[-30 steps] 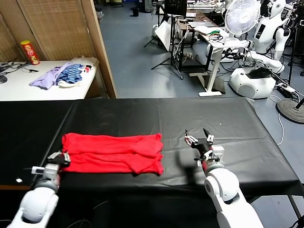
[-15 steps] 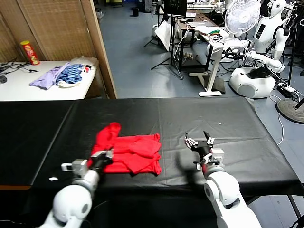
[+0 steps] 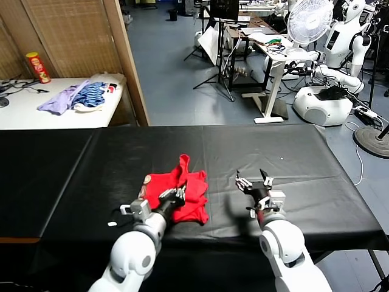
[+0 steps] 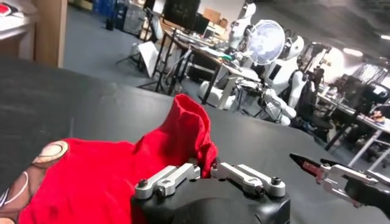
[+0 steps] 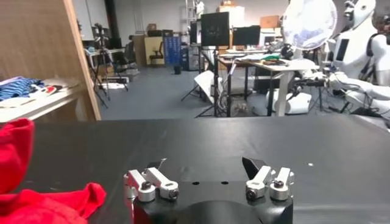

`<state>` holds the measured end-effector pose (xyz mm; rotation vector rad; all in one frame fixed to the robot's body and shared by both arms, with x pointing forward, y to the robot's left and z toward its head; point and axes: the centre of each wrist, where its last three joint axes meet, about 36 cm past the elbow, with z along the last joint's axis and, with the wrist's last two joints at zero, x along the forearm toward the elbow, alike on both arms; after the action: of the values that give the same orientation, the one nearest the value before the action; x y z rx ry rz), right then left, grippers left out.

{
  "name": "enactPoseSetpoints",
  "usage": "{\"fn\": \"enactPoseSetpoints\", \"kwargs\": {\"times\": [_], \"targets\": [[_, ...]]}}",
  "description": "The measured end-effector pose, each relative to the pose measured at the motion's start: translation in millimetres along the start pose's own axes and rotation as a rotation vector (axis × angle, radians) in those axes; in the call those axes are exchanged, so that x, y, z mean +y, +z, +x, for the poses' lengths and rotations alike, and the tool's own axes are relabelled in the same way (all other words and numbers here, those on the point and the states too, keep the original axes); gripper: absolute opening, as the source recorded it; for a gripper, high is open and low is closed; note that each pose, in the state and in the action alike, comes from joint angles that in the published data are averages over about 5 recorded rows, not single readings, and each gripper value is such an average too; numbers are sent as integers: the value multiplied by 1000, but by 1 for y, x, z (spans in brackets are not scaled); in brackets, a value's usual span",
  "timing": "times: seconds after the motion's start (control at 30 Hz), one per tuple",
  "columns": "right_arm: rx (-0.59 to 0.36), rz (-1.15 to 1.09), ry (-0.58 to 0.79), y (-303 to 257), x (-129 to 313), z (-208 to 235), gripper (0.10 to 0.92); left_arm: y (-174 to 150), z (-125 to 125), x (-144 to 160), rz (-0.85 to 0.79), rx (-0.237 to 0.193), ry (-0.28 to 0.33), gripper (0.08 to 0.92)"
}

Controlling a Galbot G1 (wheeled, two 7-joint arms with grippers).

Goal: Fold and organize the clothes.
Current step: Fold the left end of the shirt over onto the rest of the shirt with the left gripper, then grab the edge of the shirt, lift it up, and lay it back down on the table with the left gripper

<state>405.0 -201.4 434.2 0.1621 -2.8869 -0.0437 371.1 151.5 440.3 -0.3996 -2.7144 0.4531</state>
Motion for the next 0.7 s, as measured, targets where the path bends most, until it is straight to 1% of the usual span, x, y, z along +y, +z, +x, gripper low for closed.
{"fn": "enactPoseSetpoints", "kwargs": {"times": [0.03,0.1,0.23,0.27,0.37,0.4,0.47,0.5,0.6,0.7], "targets": [[-1,2,-13,0,1,0,798,1,-1,0,4,-4,1,189],[-2,6,-34,0,3,-1,798,2,-4,-2,14,-10,6,262],[0,16,-77,0,8,-6,798,5,-3,-7,57,-27,28,478],[1,18,-90,0,10,-8,798,5,-2,-8,68,-33,35,545],[3,28,-132,-1,17,-14,798,3,3,-7,80,-55,43,698],[3,31,-148,-1,21,-17,798,2,6,-5,76,-63,38,735],[5,41,-182,-3,29,-23,798,0,11,1,57,-79,18,781],[9,47,-201,-3,34,-26,798,-1,13,6,43,-86,3,790],[28,73,-261,-4,53,-36,798,-2,20,25,-8,-98,-53,797],[63,132,-299,-1,71,-44,798,0,27,46,-41,-97,-109,798]]}}
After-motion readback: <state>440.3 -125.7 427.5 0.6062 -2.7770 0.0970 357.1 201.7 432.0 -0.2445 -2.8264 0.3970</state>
